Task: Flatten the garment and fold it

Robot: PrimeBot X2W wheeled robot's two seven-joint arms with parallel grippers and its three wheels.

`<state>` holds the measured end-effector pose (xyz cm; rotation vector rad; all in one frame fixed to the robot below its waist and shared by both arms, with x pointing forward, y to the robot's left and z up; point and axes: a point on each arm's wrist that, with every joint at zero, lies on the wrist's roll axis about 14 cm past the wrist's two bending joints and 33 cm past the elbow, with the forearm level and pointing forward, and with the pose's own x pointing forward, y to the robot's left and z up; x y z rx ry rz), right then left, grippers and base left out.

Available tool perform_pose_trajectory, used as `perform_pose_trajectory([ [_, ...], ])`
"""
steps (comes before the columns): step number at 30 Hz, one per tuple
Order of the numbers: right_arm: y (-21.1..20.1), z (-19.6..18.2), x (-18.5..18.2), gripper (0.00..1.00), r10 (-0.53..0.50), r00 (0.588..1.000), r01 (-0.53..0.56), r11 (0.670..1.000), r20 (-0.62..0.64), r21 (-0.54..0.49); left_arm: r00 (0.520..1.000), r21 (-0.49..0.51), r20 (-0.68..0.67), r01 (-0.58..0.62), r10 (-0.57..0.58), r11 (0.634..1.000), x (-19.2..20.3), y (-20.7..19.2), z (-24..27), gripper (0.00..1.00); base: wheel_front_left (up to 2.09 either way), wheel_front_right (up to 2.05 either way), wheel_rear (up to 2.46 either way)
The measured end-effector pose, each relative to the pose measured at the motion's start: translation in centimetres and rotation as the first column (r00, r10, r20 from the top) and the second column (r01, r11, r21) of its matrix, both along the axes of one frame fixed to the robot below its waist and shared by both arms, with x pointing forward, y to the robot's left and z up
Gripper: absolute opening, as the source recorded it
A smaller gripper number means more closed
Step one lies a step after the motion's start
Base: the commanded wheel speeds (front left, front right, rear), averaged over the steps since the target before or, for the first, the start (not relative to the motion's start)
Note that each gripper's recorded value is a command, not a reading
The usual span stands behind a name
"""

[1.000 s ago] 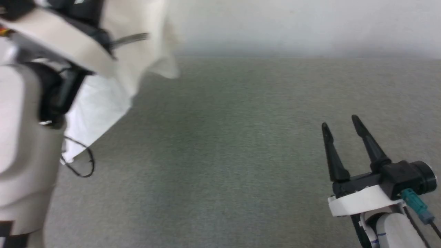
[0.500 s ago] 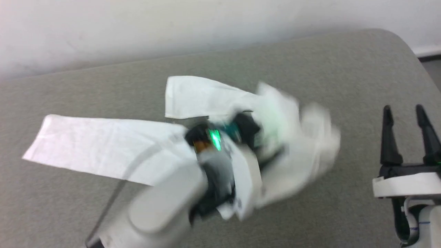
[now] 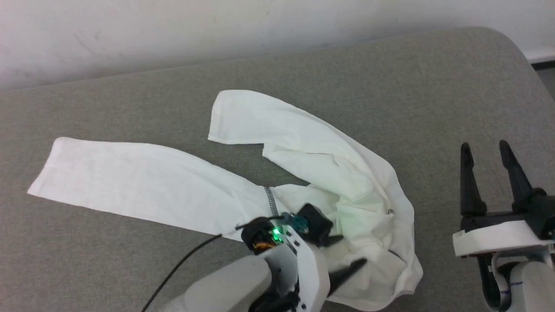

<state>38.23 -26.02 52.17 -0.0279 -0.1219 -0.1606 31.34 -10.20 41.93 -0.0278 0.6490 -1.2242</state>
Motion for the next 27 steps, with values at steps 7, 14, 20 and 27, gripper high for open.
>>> perform_pose_trajectory([
  [7,2.4,0.3,-0.4,1.0,0.07,0.998,-0.07,0.998,0.007,-0.002,0.945,-0.213,0.163,-0.247,0.283,0.945,6.1,3.1,6.6,1.0,0.0,0.0,0.0],
  [14,5.4,0.6,-0.6,1.0,0.157,0.987,-0.157,0.988,0.02,0.007,0.646,-0.438,0.323,-0.546,0.692,0.714,12.2,14.4,14.1,1.0,0.0,0.0,0.0],
  [20,7.6,0.5,-0.8,1.0,0.223,0.975,-0.223,0.975,0.019,0.01,0.34,-0.522,0.295,-0.726,0.893,0.448,10.9,24.0,15.7,1.0,0.0,0.0,0.0],
  [27,9.5,0.3,-1.1,1.0,0.277,0.961,-0.277,0.961,0.015,0.015,0.17,-0.479,0.31,-0.822,0.935,0.308,5.5,28.8,12.2,1.0,0.0,0.0,0.0],
])
